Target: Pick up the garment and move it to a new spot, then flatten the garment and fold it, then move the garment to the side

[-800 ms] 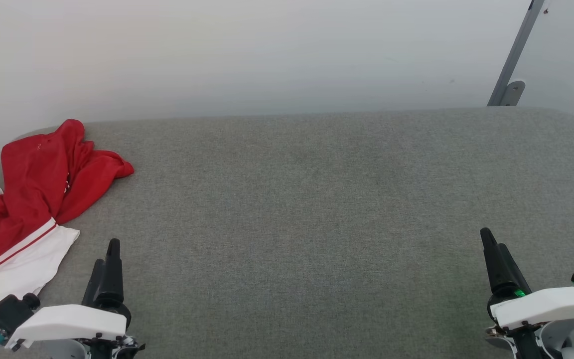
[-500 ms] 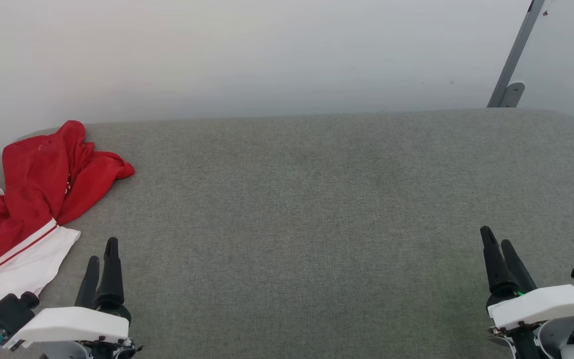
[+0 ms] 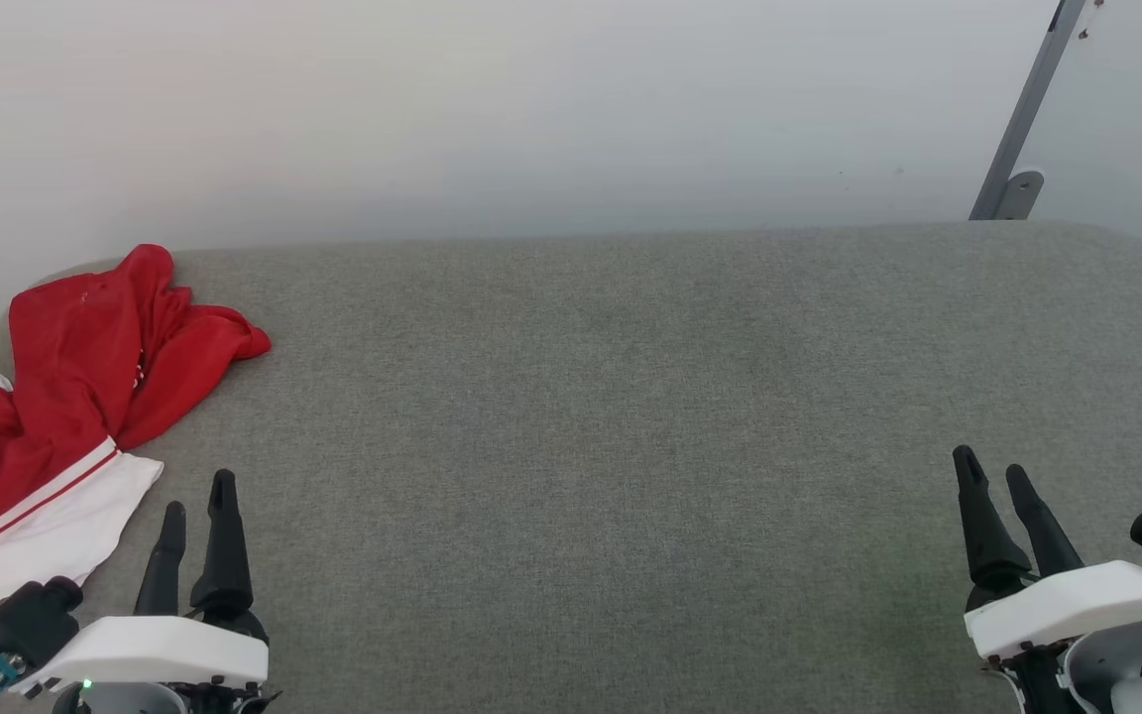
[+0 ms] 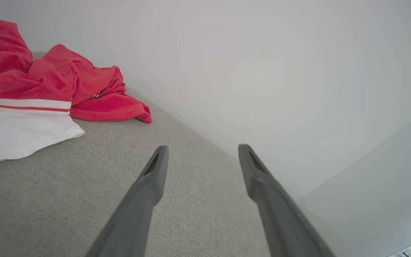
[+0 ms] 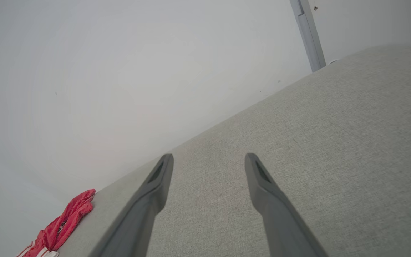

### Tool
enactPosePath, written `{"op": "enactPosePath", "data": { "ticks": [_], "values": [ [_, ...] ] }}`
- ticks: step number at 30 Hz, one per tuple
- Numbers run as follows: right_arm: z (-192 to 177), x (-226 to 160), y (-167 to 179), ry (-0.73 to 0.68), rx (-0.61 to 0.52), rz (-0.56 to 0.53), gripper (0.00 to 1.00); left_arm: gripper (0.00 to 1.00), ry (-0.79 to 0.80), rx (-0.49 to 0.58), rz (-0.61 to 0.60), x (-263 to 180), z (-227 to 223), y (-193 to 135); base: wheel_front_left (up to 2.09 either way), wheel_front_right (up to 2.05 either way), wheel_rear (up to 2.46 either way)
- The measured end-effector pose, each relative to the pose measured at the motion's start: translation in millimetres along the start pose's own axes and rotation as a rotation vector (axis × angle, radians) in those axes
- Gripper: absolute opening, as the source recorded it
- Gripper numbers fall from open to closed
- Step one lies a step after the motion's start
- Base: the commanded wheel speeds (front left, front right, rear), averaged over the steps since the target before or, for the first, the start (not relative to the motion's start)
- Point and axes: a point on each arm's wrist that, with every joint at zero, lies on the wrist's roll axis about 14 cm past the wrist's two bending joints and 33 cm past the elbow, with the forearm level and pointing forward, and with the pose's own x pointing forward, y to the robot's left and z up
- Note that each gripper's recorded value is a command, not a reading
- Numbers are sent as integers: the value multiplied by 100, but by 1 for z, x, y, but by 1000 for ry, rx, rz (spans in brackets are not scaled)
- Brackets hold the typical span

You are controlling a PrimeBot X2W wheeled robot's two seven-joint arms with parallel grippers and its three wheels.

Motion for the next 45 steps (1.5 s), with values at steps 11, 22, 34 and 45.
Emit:
{"op": "enactPosePath", "data": {
  "ticks": [11, 22, 34, 45],
  "values": [
    [4, 0, 4, -13, -120, 22, 100, 100, -25, 109, -22, -4, 4, -3, 0, 0, 0],
    [8, -1, 7, -29, -232, 42, 100, 100, -43, 212, -52, -5, 7, -8, 0, 0, 0],
    [10, -3, 12, -38, -337, 65, 100, 100, -58, 322, -93, -8, 9, -14, 0, 0, 0],
    [13, -4, 18, -52, -428, 88, 100, 100, -75, 410, -119, -11, 12, -18, 0, 0, 0]
  ]
}}
